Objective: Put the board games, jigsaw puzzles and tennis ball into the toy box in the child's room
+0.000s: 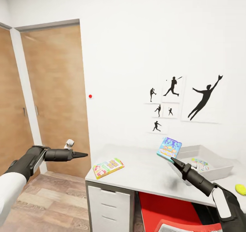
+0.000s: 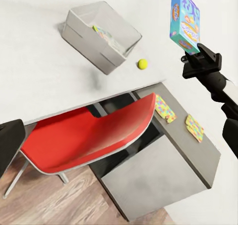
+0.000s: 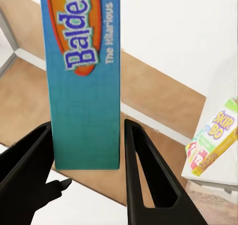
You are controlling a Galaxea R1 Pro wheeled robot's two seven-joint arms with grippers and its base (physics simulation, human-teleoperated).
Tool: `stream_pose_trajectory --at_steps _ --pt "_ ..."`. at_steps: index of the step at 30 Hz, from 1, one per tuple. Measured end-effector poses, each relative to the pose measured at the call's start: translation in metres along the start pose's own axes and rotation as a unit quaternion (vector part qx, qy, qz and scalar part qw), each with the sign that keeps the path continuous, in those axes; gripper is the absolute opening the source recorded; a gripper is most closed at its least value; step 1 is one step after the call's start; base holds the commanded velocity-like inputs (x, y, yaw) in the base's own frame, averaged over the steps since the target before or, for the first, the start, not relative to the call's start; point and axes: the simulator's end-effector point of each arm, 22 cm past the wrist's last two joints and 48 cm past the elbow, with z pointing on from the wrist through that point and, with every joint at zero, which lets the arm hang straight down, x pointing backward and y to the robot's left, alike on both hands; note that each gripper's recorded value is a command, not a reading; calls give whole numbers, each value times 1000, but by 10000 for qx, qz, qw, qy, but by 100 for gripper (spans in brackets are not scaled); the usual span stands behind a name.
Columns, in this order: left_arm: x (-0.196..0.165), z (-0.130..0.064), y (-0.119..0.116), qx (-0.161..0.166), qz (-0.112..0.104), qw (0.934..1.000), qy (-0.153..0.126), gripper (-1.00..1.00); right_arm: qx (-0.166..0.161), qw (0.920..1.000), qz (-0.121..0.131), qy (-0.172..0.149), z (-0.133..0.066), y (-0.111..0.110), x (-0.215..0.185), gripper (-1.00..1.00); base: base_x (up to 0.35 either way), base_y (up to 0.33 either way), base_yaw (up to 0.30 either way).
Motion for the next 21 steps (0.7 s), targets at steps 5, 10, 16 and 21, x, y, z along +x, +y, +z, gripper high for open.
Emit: stream_pose_trajectory --at_steps 5,10,16,21 --pt "0 0 0 1 0 10000 0 100 -3 10000 1 -4 0 0 0 -100 0 0 -274" --pt "0 0 0 1 0 10000 0 100 -6 10000 8 -4 0 0 0 -100 0 0 -277" --pt "0 0 0 -1 0 10000 0 100 -117 9997 50 -220 -9 3 -13 -100 0 0 -277" --pt "0 0 0 1 0 10000 0 100 -124 9994 71 -305 -13 3 -18 -100 0 0 -277"
